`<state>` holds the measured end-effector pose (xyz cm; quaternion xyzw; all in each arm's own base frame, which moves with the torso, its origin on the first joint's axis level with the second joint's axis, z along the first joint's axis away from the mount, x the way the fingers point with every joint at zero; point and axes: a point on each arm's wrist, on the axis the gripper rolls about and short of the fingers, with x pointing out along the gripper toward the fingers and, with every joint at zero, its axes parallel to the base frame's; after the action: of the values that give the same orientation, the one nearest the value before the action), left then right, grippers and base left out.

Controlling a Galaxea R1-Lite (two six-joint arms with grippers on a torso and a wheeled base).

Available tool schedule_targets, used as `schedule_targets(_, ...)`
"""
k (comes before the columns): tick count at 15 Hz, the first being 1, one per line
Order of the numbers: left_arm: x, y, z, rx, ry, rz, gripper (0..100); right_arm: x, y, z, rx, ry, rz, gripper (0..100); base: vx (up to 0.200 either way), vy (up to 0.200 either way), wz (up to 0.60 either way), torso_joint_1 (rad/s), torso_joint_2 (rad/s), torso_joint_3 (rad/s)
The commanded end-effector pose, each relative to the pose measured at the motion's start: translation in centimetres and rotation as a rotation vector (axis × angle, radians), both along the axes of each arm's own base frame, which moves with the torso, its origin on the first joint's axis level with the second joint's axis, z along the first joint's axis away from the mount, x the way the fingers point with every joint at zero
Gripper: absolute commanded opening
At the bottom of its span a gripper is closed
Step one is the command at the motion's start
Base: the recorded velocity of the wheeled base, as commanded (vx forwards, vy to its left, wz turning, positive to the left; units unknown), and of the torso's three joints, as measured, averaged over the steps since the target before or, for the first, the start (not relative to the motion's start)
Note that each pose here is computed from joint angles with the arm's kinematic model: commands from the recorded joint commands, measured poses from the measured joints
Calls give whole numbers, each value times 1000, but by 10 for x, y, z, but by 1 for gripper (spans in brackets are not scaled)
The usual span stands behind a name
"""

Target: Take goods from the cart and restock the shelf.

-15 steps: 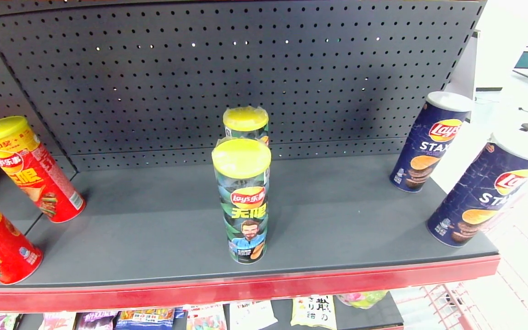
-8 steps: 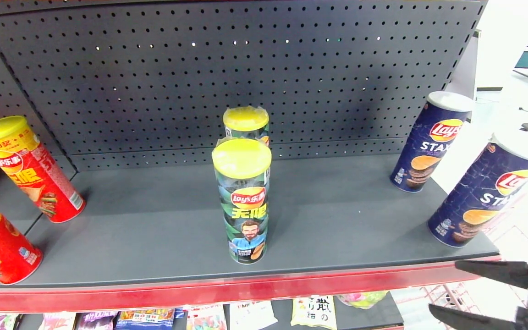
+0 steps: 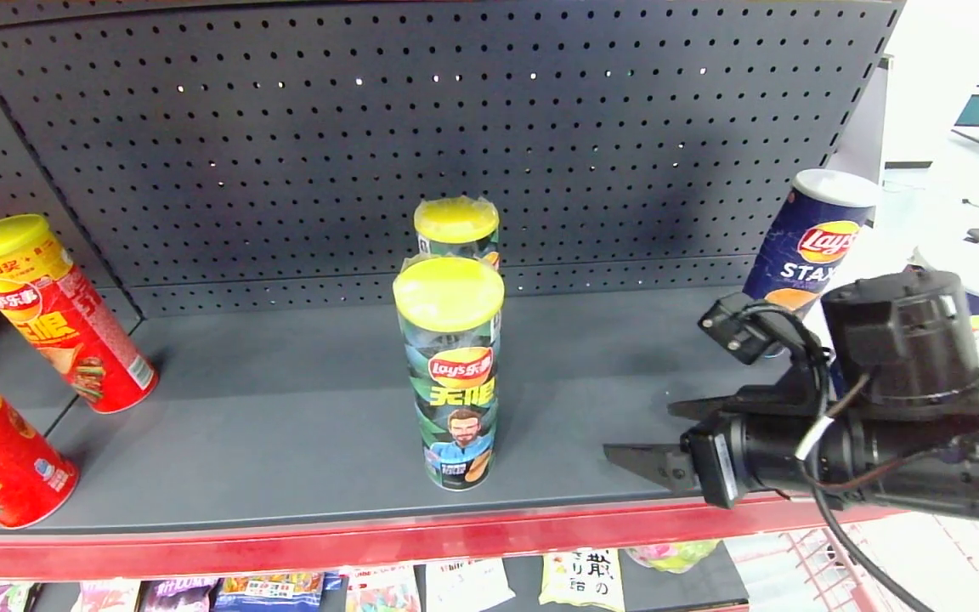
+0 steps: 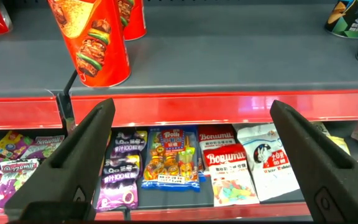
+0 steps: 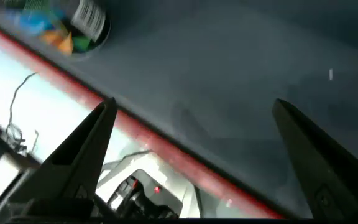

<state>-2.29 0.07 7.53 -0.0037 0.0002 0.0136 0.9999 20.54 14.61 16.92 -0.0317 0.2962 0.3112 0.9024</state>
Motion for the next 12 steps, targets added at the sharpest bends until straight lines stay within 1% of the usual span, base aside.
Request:
schedule_targets(1,0,0,0,0,1,0,100,20,21,-15,-37,39,2,100,0,0,0,0,0,0)
schedule_targets(6,0,0,0,0,1,0,100,31,39,-16,-32,33,25,100,0,0,0,0,0,0)
schedule_targets(9,0,0,0,0,1,0,100,33,52,-11,-28,9,43,100,0,0,0,0,0,0)
schedule_targets(12,0,0,0,0,1,2,100,36,59,-13,-39,4,40,100,0,0,0,0,0,0)
